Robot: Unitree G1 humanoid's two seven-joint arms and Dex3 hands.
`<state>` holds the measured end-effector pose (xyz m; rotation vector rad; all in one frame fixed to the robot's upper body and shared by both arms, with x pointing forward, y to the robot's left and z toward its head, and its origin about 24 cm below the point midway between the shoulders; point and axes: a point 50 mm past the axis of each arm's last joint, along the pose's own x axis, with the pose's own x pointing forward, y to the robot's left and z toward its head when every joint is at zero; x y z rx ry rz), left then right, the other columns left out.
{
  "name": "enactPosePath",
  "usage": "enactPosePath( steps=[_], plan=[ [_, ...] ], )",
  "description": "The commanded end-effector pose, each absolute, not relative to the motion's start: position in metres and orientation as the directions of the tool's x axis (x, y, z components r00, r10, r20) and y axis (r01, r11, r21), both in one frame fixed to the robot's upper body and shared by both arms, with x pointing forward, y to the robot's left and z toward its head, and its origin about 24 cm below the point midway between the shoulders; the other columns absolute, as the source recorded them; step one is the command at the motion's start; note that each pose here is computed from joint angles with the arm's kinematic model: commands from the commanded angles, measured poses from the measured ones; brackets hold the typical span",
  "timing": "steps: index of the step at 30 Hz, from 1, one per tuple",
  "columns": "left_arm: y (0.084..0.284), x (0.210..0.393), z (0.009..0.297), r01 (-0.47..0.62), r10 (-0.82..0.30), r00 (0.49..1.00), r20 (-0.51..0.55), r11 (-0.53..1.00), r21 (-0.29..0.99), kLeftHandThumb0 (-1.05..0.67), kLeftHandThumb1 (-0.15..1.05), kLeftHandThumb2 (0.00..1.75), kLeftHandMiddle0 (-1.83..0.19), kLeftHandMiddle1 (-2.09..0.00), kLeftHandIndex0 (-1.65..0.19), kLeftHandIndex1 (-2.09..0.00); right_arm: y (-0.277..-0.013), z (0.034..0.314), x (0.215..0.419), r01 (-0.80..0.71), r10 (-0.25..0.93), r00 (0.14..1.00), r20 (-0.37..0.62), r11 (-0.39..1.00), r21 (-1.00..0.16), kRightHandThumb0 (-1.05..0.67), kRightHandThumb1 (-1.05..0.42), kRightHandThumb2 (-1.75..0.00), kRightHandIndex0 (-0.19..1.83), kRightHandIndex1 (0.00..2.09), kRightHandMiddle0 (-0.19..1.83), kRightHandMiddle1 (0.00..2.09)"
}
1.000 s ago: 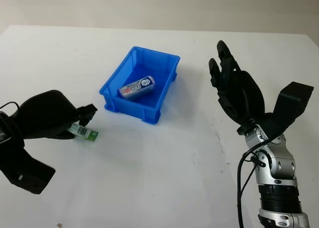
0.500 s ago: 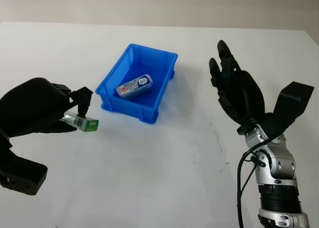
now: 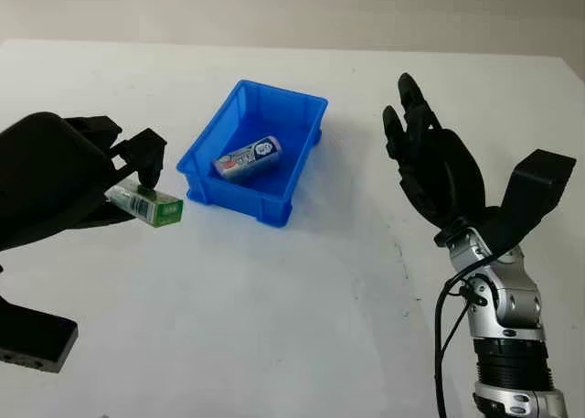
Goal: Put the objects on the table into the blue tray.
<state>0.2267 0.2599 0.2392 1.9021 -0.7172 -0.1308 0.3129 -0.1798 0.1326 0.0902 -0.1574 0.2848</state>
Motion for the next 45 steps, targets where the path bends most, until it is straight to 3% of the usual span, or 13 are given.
enactPosePath(
  steps=[1,6,8,11,18,23,25,26,28,30,37,42,45],
  plan=[
    [0.258,0.223,0.253,-0.494,-0.53,0.794,0.298,-0.276,0.825,-0.43,1.05,0.3,-0.52,-2.09,-0.29,-2.09,-0.179,0.135,0.313,-0.292,0.276,0.944,0.181,0.954,0.069,-0.76,-1.05,-0.75,-0.19,0.0,-0.19,0.0],
    [0.259,0.226,0.273,-0.579,-0.507,0.776,0.374,-0.339,0.741,-0.44,1.05,0.21,-0.64,-2.09,-0.42,-2.09,-0.178,0.134,0.313,-0.29,0.274,0.945,0.18,0.954,0.07,-0.77,-1.05,-0.75,-0.19,0.0,-0.19,0.0],
    [0.259,0.229,0.283,-0.591,-0.505,0.777,0.376,-0.381,0.711,-0.43,1.05,0.25,-0.56,-2.09,-0.32,-2.09,-0.178,0.134,0.313,-0.293,0.277,0.944,0.178,0.953,0.072,-0.77,-1.05,-0.75,-0.19,0.0,-0.19,0.0],
    [0.257,0.238,0.292,-0.63,-0.516,0.755,0.406,-0.398,0.667,-0.44,1.05,0.21,-0.58,-2.09,-0.37,-2.09,-0.178,0.133,0.313,-0.295,0.279,0.945,0.174,0.952,0.079,-0.77,-1.05,-0.75,-0.19,0.0,-0.19,0.0],
    [0.249,0.269,0.301,-0.671,-0.551,0.708,0.442,-0.329,0.664,-0.44,1.05,0.19,-0.6,-2.09,-0.38,-1.96,-0.177,0.131,0.313,-0.295,0.279,0.945,0.169,0.952,0.078,-0.78,-1.05,-0.74,-0.19,0.0,-0.19,0.0],
    [0.226,0.296,0.299,-0.659,-0.582,0.701,0.413,-0.308,0.686,-0.47,1.05,0.26,-0.74,-2.09,-0.47,-2.09,-0.178,0.131,0.312,-0.294,0.278,0.946,0.164,0.953,0.079,-0.78,-1.05,-0.74,-0.19,0.0,-0.19,0.0],
    [0.22,0.309,0.294,-0.661,-0.587,0.687,0.428,-0.26,0.704,-0.44,1.05,0.23,-0.7,-2.09,-0.32,-1.99,-0.178,0.131,0.312,-0.292,0.277,0.947,0.163,0.953,0.078,-0.78,-1.05,-0.74,-0.19,0.0,-0.19,0.0],
    [0.217,0.316,0.291,-0.661,-0.592,0.679,0.435,-0.233,0.714,-0.43,1.05,0.22,-0.71,-2.09,-0.29,-2.04,-0.179,0.131,0.311,-0.292,0.277,0.947,0.163,0.953,0.08,-0.78,-1.05,-0.74,-0.19,0.0,-0.19,0.0],
    [0.21,0.328,0.286,-0.654,-0.6,0.667,0.441,-0.188,0.733,-0.42,1.05,0.24,-0.79,-2.09,-0.42,-2.08,-0.179,0.131,0.311,-0.293,0.277,0.947,0.164,0.953,0.083,-0.78,-1.05,-0.74,-0.19,0.0,-0.19,0.0],
    [0.203,0.339,0.282,-0.633,-0.599,0.67,0.439,-0.152,0.759,-0.41,1.05,0.28,-0.84,-2.09,-0.51,-2.09,-0.18,0.131,0.311,-0.292,0.276,0.947,0.164,0.953,0.082,-0.78,-1.05,-0.74,-0.19,0.0,-0.19,0.0],
    [0.176,0.365,0.267,-0.563,-0.597,0.706,0.38,-0.149,0.813,-0.43,1.05,0.4,-0.68,-2.09,-0.45,-2.09,-0.181,0.132,0.31,-0.29,0.275,0.947,0.165,0.954,0.079,-0.77,-1.05,-0.74,-0.19,0.0,-0.19,0.0],
    [0.161,0.38,0.262,-0.559,-0.614,0.709,0.347,-0.19,0.807,-0.46,1.05,0.44,-0.88,-2.09,-0.58,-2.09,-0.18,0.131,0.309,-0.286,0.27,0.949,0.164,0.955,0.076,-0.76,-1.05,-0.74,-0.19,0.0,-0.19,0.0],
    [0.154,0.386,0.258,-0.532,-0.612,0.729,0.306,-0.225,0.816,-0.45,1.05,0.4,-0.9,-2.09,-0.52,-2.09,-0.179,0.13,0.309,-0.287,0.272,0.948,0.164,0.955,0.076,-0.76,-1.05,-0.75,-0.19,0.0,-0.19,0.0]
  ],
)
